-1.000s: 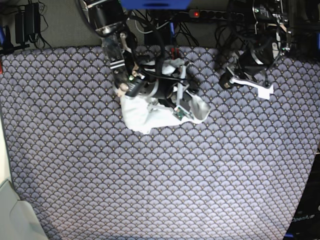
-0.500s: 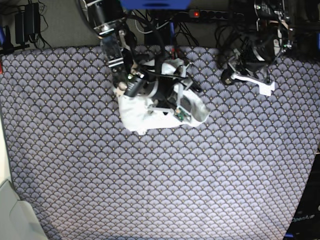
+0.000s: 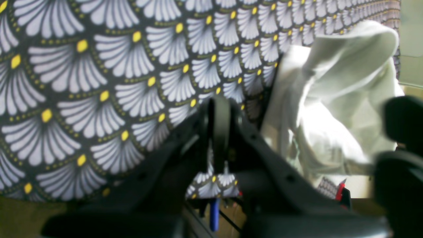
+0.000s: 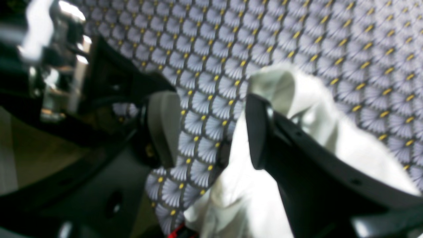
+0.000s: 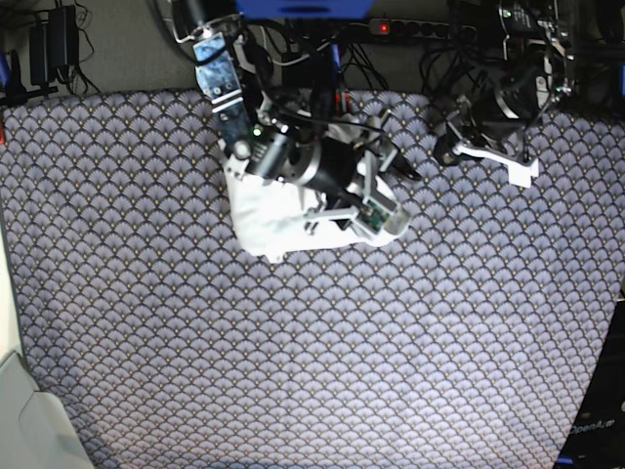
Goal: Fold the T-shirt properly
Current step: 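Release the bundle and lift the right gripper away from it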
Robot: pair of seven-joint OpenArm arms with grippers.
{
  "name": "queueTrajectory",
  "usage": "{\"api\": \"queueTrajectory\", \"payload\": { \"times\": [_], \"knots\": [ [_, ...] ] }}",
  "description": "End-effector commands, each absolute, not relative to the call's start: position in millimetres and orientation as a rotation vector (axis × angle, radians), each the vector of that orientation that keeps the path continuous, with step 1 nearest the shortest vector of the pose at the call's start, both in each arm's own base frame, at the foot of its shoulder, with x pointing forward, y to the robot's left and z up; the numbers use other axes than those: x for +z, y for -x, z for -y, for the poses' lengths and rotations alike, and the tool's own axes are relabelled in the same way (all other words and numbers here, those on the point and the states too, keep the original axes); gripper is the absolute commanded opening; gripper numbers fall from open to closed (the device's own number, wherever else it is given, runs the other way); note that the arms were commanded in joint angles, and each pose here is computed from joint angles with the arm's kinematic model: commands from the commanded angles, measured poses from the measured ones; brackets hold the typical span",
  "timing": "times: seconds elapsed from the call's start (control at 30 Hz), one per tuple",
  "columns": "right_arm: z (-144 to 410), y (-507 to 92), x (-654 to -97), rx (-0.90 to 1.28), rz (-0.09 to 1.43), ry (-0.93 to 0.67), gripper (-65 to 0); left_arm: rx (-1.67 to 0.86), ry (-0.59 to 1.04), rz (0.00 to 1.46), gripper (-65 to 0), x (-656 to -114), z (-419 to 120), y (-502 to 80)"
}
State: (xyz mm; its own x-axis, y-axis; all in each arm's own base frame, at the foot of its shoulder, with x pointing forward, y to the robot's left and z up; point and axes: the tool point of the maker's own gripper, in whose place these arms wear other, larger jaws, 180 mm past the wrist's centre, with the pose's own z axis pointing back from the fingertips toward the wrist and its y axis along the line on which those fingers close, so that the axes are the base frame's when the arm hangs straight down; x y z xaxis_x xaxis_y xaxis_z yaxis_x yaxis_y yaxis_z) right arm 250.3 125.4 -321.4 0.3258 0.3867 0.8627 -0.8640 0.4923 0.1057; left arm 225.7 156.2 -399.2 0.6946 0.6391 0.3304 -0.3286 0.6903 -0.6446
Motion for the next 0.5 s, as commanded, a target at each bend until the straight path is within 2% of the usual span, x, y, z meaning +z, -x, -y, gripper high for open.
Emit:
{"api": "queueTrajectory", "payload": {
  "times": [0.0, 0.17, 0.3, 0.37, 0.47],
  "knots": [
    [-132.5, -253.2, -300.3, 0.890, 0.962, -0.674, -32.1, 0.567, 0.608, 0.601, -64.7, -390.9, -155.1, -230.1],
    [-133.8, -245.9, -273.6, 0.898, 1.043, -0.685, -32.2, 0.563, 0.607, 0.603, -64.7, -389.9, -155.7, -230.6],
    [-115.0, -262.2, -271.0, 0.850, 1.070, -0.638, -33.2, 0.563, 0.607, 0.603, -64.7, -389.9, -155.7, -230.6],
    [-95.1, -276.6, -272.6, 0.810, 1.089, -0.594, -36.9, 0.563, 0.605, 0.602, -64.7, -390.2, -156.1, -230.0],
    [-62.6, -292.2, -277.8, 0.771, 1.106, -0.522, -46.4, 0.563, 0.603, 0.596, -64.7, -391.8, -156.0, -227.0]
  ]
}}
